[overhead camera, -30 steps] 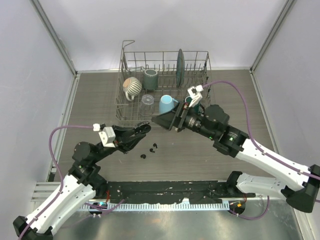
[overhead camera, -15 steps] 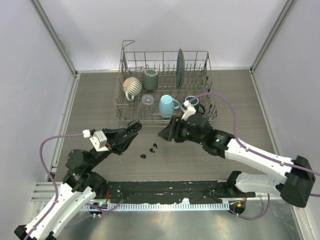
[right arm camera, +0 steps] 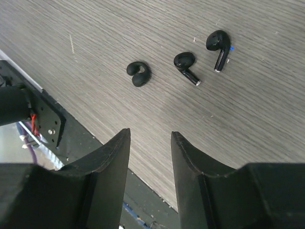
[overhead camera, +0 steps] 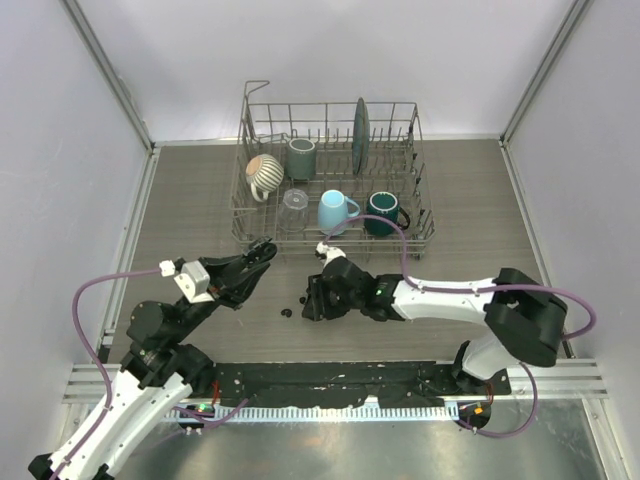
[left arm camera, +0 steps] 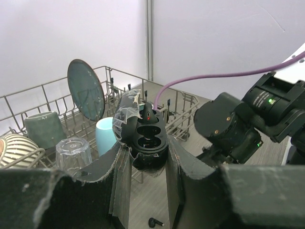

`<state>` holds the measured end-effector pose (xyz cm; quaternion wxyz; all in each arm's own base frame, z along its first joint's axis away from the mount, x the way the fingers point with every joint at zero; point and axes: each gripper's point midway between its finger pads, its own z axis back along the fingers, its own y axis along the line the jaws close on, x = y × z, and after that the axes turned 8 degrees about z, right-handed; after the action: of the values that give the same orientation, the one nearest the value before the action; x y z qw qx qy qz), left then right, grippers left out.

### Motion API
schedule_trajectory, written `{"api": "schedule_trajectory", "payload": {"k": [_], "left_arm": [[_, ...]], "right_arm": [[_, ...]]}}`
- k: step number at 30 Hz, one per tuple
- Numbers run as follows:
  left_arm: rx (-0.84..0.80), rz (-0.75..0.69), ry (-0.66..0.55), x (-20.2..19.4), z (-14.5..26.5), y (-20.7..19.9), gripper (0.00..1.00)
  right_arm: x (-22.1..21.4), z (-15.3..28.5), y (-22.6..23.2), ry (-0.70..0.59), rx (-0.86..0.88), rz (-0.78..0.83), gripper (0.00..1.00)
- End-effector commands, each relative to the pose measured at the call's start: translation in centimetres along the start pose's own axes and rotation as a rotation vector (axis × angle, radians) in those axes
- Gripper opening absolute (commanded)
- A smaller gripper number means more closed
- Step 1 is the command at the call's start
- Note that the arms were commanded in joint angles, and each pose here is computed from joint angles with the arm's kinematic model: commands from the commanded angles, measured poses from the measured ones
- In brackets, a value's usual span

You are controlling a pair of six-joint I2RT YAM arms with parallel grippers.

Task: Insert the wireless bluetooth earbuds into the charging case
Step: Pick up the earbud from the center of the board.

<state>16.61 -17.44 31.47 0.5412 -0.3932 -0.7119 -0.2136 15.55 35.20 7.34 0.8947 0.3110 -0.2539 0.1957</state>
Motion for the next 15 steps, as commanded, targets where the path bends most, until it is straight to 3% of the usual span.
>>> {"api": "schedule_trajectory", "payload": {"k": [1, 15], "left_arm": [[-0.009, -0.019, -0.052, 2.4, 0.0, -0.5, 0.0], [-0.001, -0.017, -0.06, 2.7, 0.3, -0.5, 0.0]], "right_arm": [[3.3, -1.2, 2.9, -0.101, 0.087, 0.055, 0.45], [3.0, -5.0, 3.8, -0.071, 0.071, 0.093, 0.41]]}}
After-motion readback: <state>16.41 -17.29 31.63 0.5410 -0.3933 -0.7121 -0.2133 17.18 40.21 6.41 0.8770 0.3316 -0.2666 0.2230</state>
